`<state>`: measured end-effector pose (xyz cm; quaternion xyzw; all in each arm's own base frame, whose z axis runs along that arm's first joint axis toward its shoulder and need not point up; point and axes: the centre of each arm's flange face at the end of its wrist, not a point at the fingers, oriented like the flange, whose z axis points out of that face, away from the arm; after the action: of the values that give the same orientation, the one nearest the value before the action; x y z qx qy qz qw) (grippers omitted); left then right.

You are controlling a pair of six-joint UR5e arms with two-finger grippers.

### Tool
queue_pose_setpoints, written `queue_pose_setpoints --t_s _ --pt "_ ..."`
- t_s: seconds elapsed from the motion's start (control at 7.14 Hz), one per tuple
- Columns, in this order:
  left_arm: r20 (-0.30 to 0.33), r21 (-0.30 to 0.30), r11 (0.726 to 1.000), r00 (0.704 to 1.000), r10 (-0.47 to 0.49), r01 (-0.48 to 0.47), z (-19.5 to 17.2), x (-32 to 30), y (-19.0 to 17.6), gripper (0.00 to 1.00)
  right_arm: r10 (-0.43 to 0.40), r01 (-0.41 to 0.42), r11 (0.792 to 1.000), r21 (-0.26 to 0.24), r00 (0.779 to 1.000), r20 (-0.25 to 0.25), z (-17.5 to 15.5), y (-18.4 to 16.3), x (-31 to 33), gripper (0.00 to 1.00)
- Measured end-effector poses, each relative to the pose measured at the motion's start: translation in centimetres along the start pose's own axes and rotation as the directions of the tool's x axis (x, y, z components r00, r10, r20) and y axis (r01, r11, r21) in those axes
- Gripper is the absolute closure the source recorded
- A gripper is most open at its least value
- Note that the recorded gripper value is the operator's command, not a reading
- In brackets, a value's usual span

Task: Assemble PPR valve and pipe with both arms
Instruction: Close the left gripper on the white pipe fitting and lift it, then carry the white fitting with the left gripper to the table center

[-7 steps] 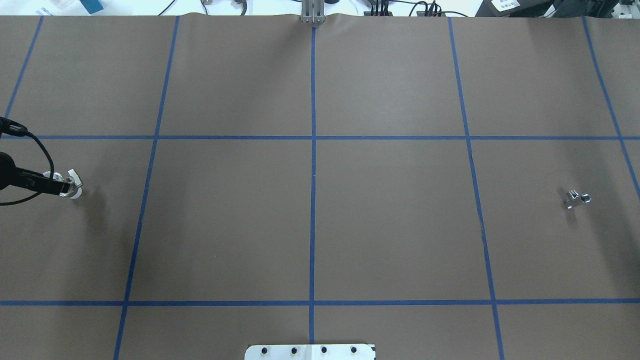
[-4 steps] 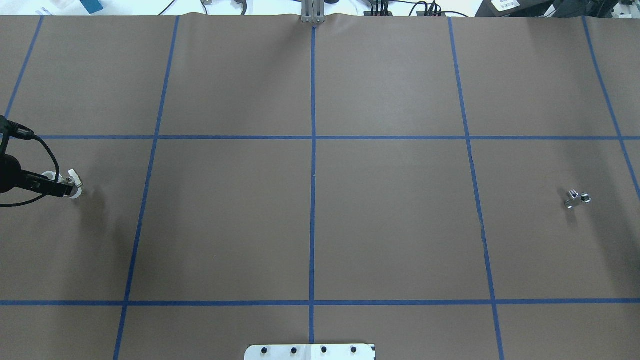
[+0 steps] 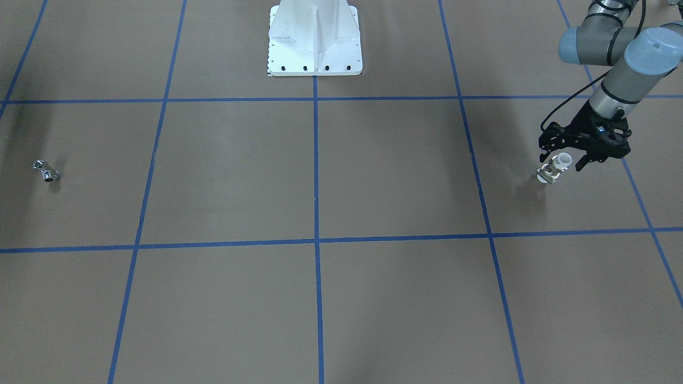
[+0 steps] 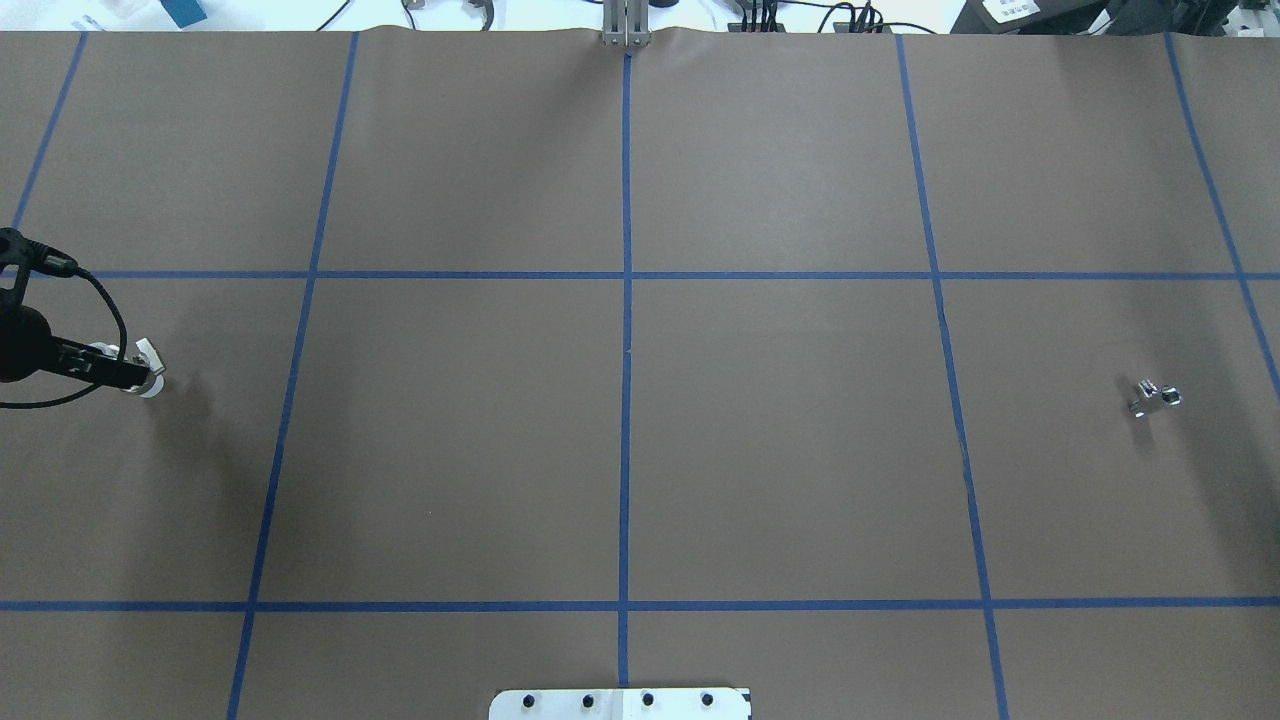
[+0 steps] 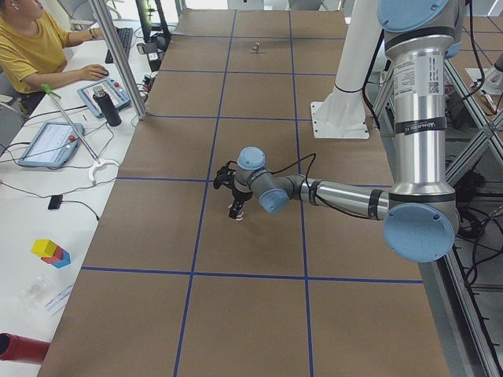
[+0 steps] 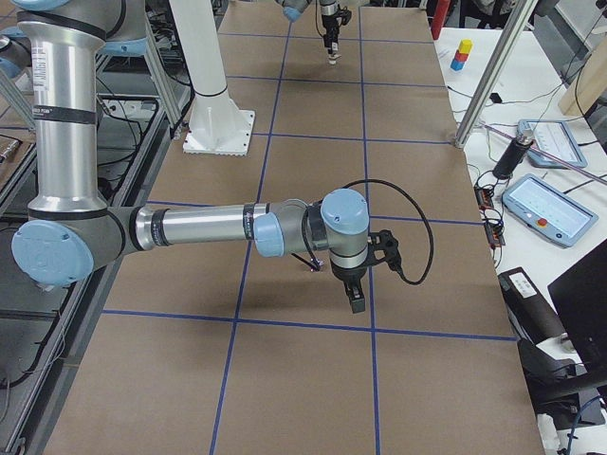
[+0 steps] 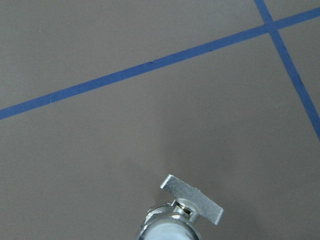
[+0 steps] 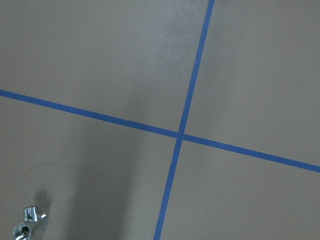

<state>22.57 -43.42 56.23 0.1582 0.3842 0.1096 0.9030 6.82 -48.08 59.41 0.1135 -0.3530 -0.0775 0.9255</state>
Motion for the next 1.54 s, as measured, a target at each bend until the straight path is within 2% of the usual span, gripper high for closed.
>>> queue_pose_setpoints --t_s 0.14,0.28,0.42,0.56,1.12,1.26,1.54 --pt "0.01 0.002 1.0 1.0 -0.001 0.001 0.3 -0.2 -0.1 0.13 0.001 -0.001 1.0 -0.001 1.0 0.0 0.0 0.0 0.0 0.01" --pt "0.015 0.004 1.0 1.0 -0.001 0.001 0.4 -0.3 -0.2 0.28 0.001 -0.001 1.0 -0.001 1.0 0.0 0.0 0.0 0.0 0.01" --pt "0.015 0.005 1.0 1.0 -0.001 0.0 0.5 -0.2 -0.3 0.62 0.001 -0.001 1.0 -0.002 1.0 0.0 0.1 0.0 0.1 0.01" --pt "0.015 0.004 1.0 1.0 0.001 -0.001 0.5 -0.2 -0.3 0.99 0.002 -0.002 1.0 -0.002 1.0 0.0 0.1 0.0 0.1 0.01" --pt "-0.004 0.019 1.0 1.0 0.014 -0.014 -0.4 1.1 -0.8 1.0 0.001 -0.001 1.0 -0.001 1.0 0.0 0.1 0.0 0.1 0.01" --pt "-0.015 0.028 0.999 1.0 0.018 -0.017 -1.2 2.3 -1.8 1.0 0.001 -0.001 1.0 -0.001 1.0 0.0 0.0 0.0 0.1 0.01" --pt "-0.022 0.033 0.999 1.0 0.004 -0.004 -2.2 6.6 -7.0 1.0 0.0 0.0 1.0 0.001 1.0 0.001 0.0 -0.1 0.0 0.01"
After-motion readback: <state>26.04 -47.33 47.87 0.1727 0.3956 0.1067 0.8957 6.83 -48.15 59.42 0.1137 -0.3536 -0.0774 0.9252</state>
